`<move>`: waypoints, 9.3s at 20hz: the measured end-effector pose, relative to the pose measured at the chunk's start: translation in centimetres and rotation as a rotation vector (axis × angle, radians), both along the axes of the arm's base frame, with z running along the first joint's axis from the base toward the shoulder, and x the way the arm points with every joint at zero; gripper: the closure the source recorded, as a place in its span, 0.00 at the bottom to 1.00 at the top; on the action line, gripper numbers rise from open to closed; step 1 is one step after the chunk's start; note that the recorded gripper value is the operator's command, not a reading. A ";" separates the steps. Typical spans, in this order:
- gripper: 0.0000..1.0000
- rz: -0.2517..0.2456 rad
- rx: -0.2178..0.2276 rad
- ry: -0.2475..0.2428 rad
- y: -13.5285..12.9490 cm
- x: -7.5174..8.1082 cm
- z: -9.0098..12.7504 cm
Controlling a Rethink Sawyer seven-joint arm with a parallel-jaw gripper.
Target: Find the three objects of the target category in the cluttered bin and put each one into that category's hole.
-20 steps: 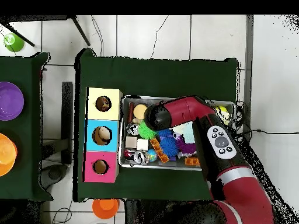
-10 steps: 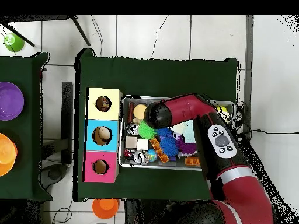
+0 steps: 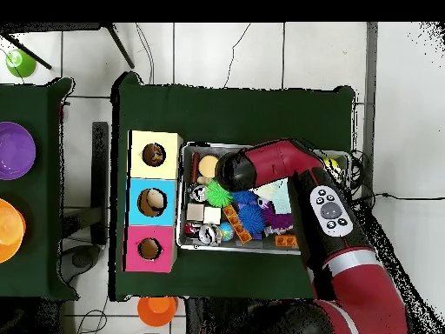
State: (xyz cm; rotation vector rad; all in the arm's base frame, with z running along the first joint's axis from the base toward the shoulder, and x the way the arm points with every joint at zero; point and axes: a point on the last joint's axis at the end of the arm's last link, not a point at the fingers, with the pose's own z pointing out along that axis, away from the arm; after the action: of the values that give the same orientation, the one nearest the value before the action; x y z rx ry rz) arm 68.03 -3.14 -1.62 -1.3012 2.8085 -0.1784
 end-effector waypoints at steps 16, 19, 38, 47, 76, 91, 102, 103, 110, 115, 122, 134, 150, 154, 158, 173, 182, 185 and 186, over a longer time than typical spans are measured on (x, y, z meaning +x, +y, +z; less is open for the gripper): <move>1.00 -0.067 -0.171 0.315 -3.4 -2.2 5.5; 1.00 -0.071 -0.204 0.365 -4.1 -2.4 6.4; 0.00 -0.036 -0.208 0.405 -5.5 -1.7 8.4; 0.00 -0.114 0.005 0.201 -7.4 0.9 8.4; 0.00 -0.112 0.280 0.141 -0.8 -0.7 5.2; 0.00 -0.110 0.309 0.056 -0.2 -0.2 4.2; 0.00 -0.088 0.291 0.032 -0.4 -0.3 3.8; 0.00 -0.084 0.287 0.032 -0.4 -0.3 3.7; 0.00 -0.059 0.267 0.031 -0.4 -0.7 3.1; 0.00 -0.051 0.263 0.031 -0.3 -0.9 2.8; 0.00 -0.052 0.283 0.009 0.3 -0.9 1.7; 0.00 -0.017 0.277 -0.054 0.7 -1.0 0.2; 0.00 0.037 0.231 0.002 1.8 -3.5 -3.5; 1.00 0.037 0.219 -0.002 1.7 -3.1 -3.7; 1.00 0.036 0.215 -0.005 1.6 -2.9 -3.7; 1.00 0.012 0.233 -0.014 0.8 -2.7 -2.4; 1.00 -0.077 0.287 -0.066 -2.8 -1.8 4.0; 1.00 -0.081 0.281 -0.081 -3.0 -1.4 5.8; 1.00 -0.081 0.281 -0.084 -2.9 -1.3 6.4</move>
State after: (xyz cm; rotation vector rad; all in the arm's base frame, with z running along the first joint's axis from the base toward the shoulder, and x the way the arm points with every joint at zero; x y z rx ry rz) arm 66.74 -6.01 4.75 -1.0926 2.6946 0.1512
